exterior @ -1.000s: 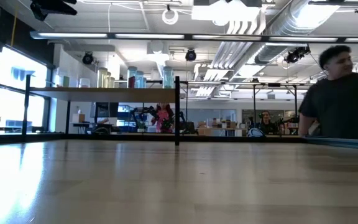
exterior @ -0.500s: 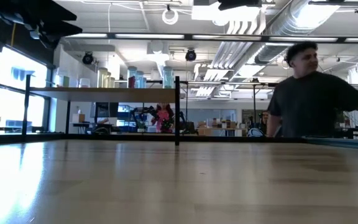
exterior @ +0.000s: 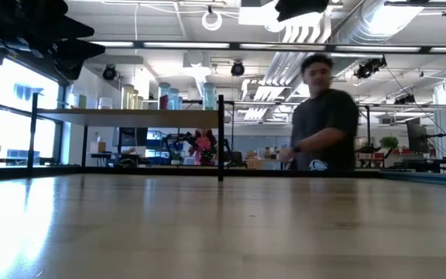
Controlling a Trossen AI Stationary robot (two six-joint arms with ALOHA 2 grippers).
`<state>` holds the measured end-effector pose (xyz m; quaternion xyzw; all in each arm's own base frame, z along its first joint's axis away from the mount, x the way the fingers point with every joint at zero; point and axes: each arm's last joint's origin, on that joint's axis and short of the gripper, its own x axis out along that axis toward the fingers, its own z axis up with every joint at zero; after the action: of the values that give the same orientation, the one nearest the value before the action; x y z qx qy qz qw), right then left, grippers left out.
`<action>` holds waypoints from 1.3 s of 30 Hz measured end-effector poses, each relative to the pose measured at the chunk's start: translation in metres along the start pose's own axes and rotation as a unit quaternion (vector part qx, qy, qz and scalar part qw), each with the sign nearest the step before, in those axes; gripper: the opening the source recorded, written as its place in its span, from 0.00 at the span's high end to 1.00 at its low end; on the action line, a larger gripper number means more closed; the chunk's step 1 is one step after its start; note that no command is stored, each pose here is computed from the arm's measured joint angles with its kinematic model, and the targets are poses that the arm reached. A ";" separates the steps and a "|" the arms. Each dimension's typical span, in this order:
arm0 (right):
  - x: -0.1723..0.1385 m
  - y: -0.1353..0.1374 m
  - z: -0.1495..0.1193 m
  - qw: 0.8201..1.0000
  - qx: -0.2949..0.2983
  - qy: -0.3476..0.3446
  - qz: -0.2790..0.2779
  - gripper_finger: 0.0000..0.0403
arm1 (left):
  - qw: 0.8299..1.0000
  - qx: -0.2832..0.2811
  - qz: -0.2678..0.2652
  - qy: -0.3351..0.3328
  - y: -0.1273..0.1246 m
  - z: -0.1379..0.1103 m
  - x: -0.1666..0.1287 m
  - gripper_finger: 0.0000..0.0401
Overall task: Pick and place medicine bottles onto shelf by color
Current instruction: Return to Home Position
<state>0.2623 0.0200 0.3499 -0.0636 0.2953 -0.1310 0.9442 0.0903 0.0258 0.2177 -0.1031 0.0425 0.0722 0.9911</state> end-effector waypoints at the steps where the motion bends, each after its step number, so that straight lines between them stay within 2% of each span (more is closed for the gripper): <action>1: 0.004 0.001 -0.007 1.000 -0.003 0.003 -0.001 0.45 | 1.000 0.003 -0.004 -0.002 0.000 -0.003 0.002 0.54; 5: 0.015 0.004 -0.035 1.000 0.009 0.013 -0.014 0.45 | 1.000 0.009 -0.021 -0.017 -0.001 -0.010 0.006 0.54; 9: 0.011 0.000 -0.060 0.998 0.043 0.007 -0.036 0.45 | 0.999 0.002 -0.032 -0.013 -0.001 -0.019 0.009 0.54; 15: -0.011 -0.013 -0.094 0.993 0.090 -0.058 -0.040 0.45 | 0.998 0.006 -0.046 -0.033 -0.002 -0.024 0.011 0.54; 22: -0.035 -0.022 -0.134 0.975 0.149 -0.165 -0.020 0.45 | 0.997 0.020 -0.056 -0.042 -0.002 -0.032 0.014 0.54; 27: -0.042 -0.023 -0.156 0.957 0.168 -0.234 0.020 0.45 | 0.997 0.034 -0.060 -0.039 -0.003 -0.033 0.014 0.54; 33: -0.044 -0.023 -0.176 0.945 0.176 -0.275 0.032 0.45 | 0.997 0.038 -0.063 -0.032 -0.003 -0.034 0.015 0.54; 39: -0.037 -0.021 -0.196 0.939 0.193 -0.281 0.037 0.45 | 0.998 0.032 -0.056 0.011 -0.002 -0.043 0.015 0.54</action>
<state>0.1163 0.0022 0.2140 0.0965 -0.0110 -0.1272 0.9871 0.1024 0.0171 0.1749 -0.0743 0.0502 0.0143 0.9959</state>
